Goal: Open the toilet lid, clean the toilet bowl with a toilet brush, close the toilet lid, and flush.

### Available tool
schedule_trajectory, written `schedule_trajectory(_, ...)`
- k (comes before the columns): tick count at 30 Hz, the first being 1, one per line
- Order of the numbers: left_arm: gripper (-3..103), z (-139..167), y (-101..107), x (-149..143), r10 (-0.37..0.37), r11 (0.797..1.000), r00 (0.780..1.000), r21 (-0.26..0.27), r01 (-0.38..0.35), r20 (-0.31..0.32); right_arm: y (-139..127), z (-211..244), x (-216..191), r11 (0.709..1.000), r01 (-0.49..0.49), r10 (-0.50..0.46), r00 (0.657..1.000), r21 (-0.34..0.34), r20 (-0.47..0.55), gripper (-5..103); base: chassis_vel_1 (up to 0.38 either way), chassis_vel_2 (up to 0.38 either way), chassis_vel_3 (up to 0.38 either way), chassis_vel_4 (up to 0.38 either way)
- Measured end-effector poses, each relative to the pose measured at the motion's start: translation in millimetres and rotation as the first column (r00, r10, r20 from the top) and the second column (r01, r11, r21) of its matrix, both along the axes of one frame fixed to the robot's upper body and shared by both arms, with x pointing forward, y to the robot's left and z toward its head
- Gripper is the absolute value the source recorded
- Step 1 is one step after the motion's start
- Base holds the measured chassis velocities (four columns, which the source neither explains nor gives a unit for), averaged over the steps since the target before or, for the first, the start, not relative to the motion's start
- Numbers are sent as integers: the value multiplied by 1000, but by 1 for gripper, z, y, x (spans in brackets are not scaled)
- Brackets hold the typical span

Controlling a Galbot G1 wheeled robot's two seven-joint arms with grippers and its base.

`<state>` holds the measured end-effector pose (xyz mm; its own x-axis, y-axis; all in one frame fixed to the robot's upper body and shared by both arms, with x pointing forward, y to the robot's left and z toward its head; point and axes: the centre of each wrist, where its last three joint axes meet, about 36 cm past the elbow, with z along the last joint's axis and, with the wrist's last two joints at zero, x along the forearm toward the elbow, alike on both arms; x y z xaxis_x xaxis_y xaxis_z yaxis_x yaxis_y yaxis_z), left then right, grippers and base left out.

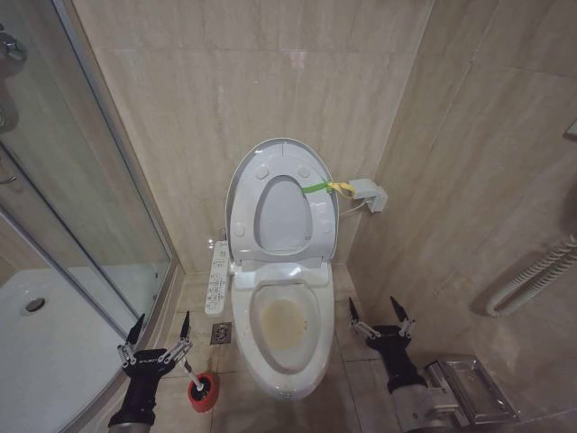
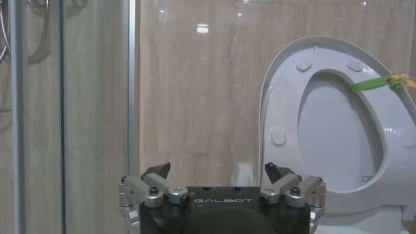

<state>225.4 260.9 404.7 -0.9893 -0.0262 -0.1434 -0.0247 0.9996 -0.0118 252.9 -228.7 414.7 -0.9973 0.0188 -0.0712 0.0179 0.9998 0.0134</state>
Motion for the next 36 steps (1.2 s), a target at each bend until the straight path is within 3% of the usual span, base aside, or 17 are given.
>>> schedule_trajectory(17,98,0,0,0,0,1000,1000,0,0,0,-11,-4,29,999,49,-49,997,2,60,100,0,0,0,0)
schedule_trajectory(27,98,0,0,0,0,1000,1000,0,0,0,-12,-8,38,997,62,-66,994,47,89,100,0,0,0,0)
schedule_trajectory(36,98,0,0,0,0,1000,1000,0,0,0,-17,-12,50,997,77,-79,988,19,134,100,-57,49,57,-51)
